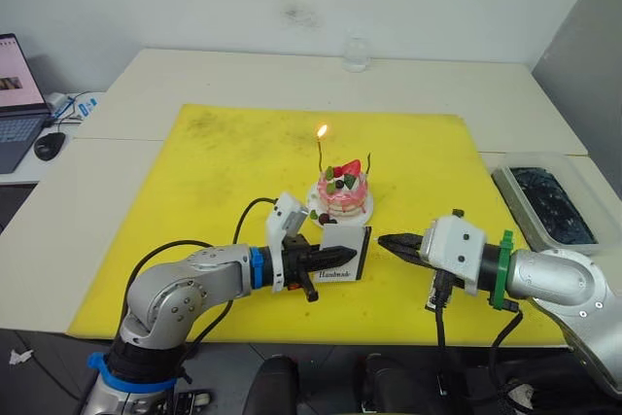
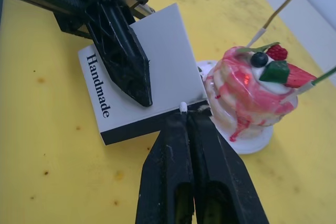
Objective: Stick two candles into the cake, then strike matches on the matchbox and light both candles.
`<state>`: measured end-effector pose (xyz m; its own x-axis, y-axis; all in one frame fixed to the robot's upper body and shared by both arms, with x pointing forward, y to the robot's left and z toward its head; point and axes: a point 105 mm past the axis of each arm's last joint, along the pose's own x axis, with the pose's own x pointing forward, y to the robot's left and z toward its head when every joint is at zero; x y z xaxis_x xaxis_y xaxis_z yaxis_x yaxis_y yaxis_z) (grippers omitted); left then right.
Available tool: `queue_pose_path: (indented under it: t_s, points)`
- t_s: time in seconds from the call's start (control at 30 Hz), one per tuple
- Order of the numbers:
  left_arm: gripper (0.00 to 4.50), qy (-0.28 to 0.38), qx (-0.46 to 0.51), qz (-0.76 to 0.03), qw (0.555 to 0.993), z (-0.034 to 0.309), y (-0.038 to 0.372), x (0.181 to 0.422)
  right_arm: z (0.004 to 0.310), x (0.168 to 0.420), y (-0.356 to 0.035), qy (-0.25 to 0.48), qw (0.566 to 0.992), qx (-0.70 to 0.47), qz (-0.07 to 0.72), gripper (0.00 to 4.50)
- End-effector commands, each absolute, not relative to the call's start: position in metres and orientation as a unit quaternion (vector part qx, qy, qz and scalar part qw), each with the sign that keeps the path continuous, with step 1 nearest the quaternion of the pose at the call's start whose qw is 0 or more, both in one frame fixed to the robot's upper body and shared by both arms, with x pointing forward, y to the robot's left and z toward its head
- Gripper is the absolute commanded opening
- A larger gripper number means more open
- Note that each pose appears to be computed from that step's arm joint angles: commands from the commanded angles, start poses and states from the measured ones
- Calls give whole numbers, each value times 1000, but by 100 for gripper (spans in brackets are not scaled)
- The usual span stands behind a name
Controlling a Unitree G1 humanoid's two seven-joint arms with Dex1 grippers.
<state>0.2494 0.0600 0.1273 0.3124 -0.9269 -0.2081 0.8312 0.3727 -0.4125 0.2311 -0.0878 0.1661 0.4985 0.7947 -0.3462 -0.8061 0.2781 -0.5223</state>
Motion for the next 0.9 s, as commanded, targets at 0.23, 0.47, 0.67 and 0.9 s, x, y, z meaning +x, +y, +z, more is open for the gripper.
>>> queue_pose_path:
  t_s: [0.23, 0.47, 0.67, 0.9]
  points:
    - [0, 183, -107, -556, 804, 137, 60, 249, 165, 241, -84, 4, 791, -364, 492, 5]
    - [0, 180, -105, -555, 805, 137, 60, 250, 165, 247, -84, 0, 794, -367, 485, 5]
    - [0, 178, -100, -559, 804, 137, 58, 248, 164, 248, -83, -1, 791, -370, 487, 5]
    - [0, 171, -95, -566, 801, 140, 54, 247, 159, 243, -77, 2, 774, -373, 511, 5]
